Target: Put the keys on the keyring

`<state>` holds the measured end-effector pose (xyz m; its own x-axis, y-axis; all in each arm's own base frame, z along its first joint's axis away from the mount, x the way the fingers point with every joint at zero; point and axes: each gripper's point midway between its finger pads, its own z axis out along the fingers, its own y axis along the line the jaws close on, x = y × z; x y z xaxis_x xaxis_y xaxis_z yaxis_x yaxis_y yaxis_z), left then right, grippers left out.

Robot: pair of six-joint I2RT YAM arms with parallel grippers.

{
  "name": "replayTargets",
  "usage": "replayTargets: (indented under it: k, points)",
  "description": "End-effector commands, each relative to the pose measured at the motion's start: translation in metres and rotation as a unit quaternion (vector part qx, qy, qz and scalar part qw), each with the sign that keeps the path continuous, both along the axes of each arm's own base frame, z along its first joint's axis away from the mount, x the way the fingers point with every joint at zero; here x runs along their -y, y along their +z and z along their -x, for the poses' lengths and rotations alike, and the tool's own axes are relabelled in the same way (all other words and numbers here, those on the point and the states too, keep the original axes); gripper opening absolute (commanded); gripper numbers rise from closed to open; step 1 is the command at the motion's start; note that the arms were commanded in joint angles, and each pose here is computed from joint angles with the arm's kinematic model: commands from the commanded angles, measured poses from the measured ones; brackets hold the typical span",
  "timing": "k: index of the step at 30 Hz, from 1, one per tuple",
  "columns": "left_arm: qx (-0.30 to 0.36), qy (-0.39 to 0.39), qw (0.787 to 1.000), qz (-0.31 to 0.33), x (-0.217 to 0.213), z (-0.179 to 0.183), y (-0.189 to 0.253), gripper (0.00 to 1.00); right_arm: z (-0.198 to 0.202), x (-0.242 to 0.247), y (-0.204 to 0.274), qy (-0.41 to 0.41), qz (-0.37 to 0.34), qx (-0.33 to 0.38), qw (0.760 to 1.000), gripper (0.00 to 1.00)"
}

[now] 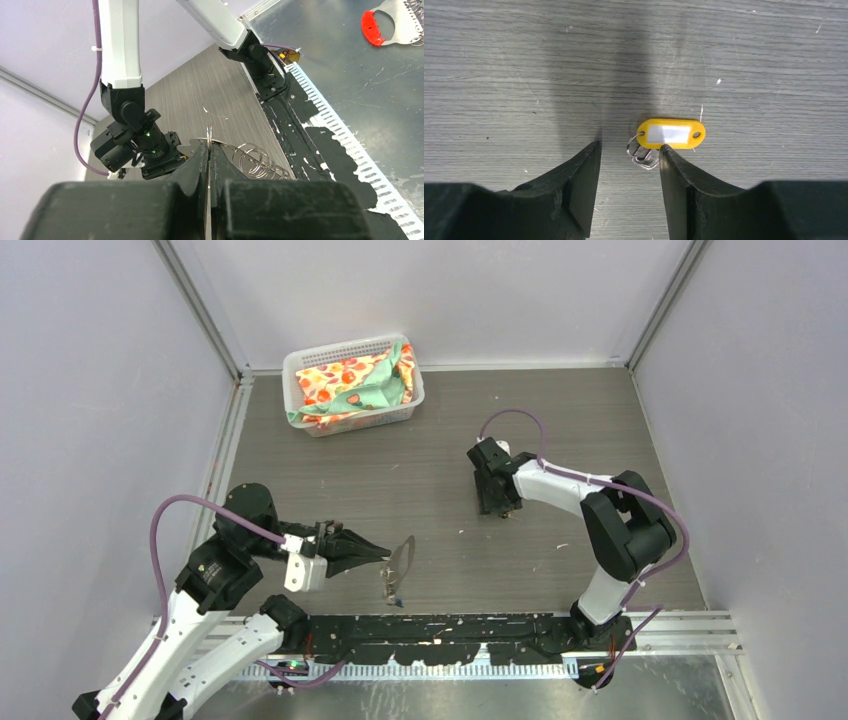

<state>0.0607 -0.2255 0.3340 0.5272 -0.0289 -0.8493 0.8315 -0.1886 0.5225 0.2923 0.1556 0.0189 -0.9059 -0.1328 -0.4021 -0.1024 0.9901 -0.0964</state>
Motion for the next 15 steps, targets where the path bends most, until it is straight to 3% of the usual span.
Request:
replayTargets:
  k: [1, 9, 15]
  points:
    - [0.031, -0.002, 0.999, 0.023, 0.0, 0.002, 0.02, 0.0, -0.005, -0.009, -0.003, -0.006, -0.017, 0.006, 1.0, 0.5]
    - [0.031, 0.002, 0.999, 0.023, -0.001, 0.001, 0.019, 0.0, -0.004, -0.011, -0.006, -0.005, -0.023, 0.004, 1.0, 0.39]
    - [0.033, 0.002, 0.999, 0.024, -0.001, 0.002, 0.018, 0.0, -0.002, -0.021, -0.003, -0.011, -0.057, 0.005, 0.998, 0.2]
